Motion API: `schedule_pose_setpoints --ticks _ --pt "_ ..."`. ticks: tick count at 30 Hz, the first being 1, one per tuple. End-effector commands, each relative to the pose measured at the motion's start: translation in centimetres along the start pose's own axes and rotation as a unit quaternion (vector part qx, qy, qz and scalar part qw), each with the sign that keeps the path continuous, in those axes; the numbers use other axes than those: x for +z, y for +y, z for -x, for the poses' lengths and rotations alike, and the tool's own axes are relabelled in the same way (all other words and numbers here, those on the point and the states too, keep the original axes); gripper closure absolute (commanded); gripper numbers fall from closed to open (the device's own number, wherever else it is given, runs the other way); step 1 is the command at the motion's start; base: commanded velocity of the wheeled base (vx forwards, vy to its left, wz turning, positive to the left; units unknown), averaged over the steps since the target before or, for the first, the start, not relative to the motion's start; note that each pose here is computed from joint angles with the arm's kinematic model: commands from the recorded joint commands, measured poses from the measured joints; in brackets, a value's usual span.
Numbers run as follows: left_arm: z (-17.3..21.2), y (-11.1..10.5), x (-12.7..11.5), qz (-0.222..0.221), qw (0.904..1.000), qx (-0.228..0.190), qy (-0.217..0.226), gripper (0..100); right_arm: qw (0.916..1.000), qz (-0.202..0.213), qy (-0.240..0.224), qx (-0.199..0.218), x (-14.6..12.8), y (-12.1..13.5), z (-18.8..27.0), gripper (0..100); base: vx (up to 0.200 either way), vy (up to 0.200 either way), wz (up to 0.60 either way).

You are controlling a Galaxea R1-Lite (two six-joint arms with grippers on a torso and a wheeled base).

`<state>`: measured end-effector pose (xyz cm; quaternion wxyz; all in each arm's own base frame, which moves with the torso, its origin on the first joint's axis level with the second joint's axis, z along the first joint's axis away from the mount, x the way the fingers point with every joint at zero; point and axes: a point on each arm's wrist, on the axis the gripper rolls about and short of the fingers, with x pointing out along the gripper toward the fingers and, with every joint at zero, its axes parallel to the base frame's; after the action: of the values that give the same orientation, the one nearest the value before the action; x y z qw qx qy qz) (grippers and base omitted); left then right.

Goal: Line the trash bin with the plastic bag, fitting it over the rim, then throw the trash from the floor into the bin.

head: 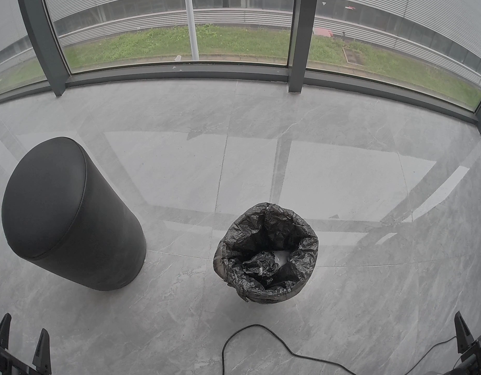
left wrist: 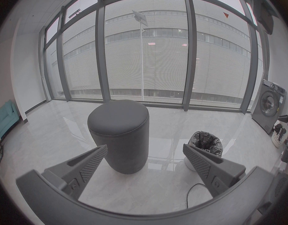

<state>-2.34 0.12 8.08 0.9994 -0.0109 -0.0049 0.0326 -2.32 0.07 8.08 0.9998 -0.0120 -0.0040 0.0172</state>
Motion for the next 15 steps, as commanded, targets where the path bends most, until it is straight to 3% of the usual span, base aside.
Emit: schedule_pose_setpoints --ticks 1,15 --pt "-0.05 0.01 -0.50 0.001 1.0000 0.001 0.003 0 1.0000 -0.001 0.003 0.000 -0.50 0.01 -0.05 0 0.000 0.000 0.00" --pt "-0.05 0.02 -0.50 0.002 1.0000 0.003 0.003 0 1.0000 0.001 0.003 0.000 -0.52 0.01 -0.04 0 0.000 0.000 0.00"
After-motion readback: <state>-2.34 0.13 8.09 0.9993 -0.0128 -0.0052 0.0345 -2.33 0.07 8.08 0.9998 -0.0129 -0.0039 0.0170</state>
